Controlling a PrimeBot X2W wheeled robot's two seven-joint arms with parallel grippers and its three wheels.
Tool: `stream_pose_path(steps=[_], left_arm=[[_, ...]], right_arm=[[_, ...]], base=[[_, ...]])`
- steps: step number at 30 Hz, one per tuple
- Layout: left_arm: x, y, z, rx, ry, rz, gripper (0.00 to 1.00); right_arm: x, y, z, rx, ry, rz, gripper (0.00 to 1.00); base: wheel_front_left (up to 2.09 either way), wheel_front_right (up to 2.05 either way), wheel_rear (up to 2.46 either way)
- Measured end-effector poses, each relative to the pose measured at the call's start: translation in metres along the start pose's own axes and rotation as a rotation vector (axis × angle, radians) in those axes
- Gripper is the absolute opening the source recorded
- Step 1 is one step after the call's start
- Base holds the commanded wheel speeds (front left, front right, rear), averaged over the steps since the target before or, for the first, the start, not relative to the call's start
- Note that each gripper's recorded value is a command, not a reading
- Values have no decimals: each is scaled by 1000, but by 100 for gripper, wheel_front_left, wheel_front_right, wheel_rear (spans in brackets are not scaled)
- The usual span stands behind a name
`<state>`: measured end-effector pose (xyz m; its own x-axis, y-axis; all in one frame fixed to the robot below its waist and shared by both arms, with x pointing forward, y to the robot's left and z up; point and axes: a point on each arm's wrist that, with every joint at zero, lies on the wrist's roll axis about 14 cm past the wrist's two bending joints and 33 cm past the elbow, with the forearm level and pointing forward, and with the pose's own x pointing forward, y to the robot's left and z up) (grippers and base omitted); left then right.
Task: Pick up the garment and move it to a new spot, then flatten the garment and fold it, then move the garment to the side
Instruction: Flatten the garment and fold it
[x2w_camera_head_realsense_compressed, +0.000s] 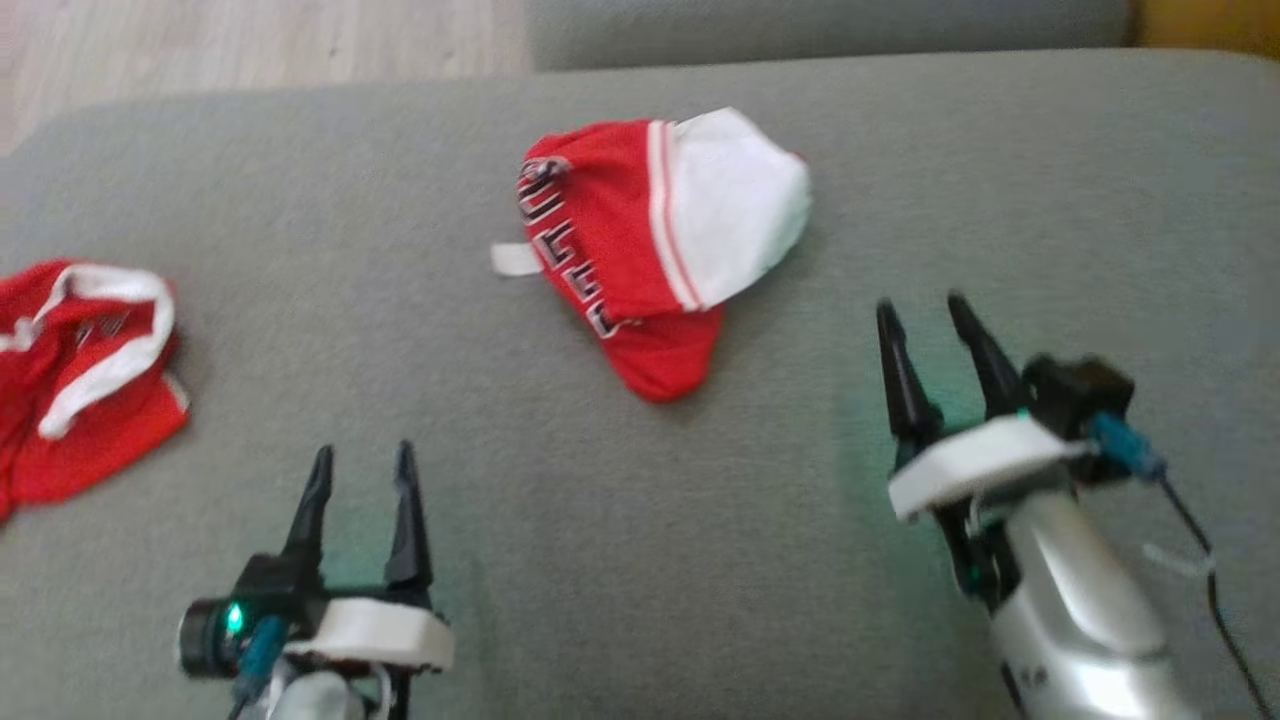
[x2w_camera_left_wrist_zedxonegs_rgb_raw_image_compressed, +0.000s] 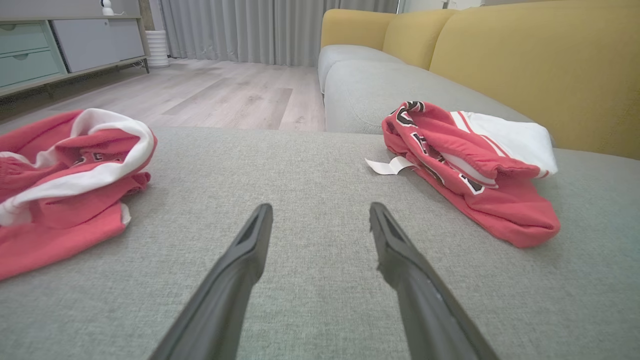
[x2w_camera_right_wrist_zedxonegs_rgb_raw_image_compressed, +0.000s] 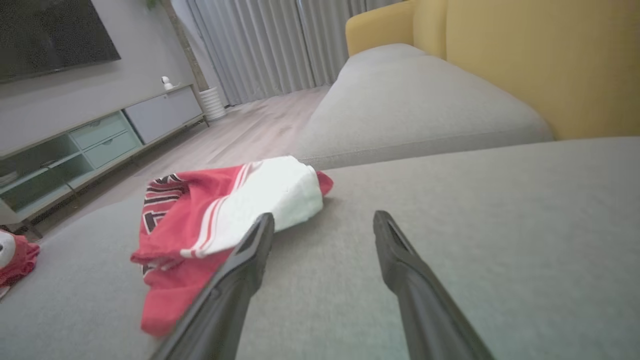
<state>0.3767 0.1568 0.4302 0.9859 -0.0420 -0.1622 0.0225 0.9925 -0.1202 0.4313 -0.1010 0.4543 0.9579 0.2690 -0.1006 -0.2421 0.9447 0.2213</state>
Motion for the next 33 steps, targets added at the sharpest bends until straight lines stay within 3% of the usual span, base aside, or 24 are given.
stream_pose_path(steps=[5, 11, 17, 33], left_arm=[[1, 2, -7, 6, 23, -1, 100], [-10, 22, -22, -1, 72, 61, 100], [-13, 30, -25, 5, 88, 81, 100], [-14, 28, -19, 6, 72, 80, 100]], right_arm=[[47, 24, 4, 37, 2, 77, 100], [73, 36, -36, 167, 110, 79, 100], [91, 51, -61, 277, 177, 83, 100], [109, 46, -62, 494, 185, 19, 100]], base=[[0, 0, 0], [0, 0, 0], [0, 0, 0], [0, 0, 0]])
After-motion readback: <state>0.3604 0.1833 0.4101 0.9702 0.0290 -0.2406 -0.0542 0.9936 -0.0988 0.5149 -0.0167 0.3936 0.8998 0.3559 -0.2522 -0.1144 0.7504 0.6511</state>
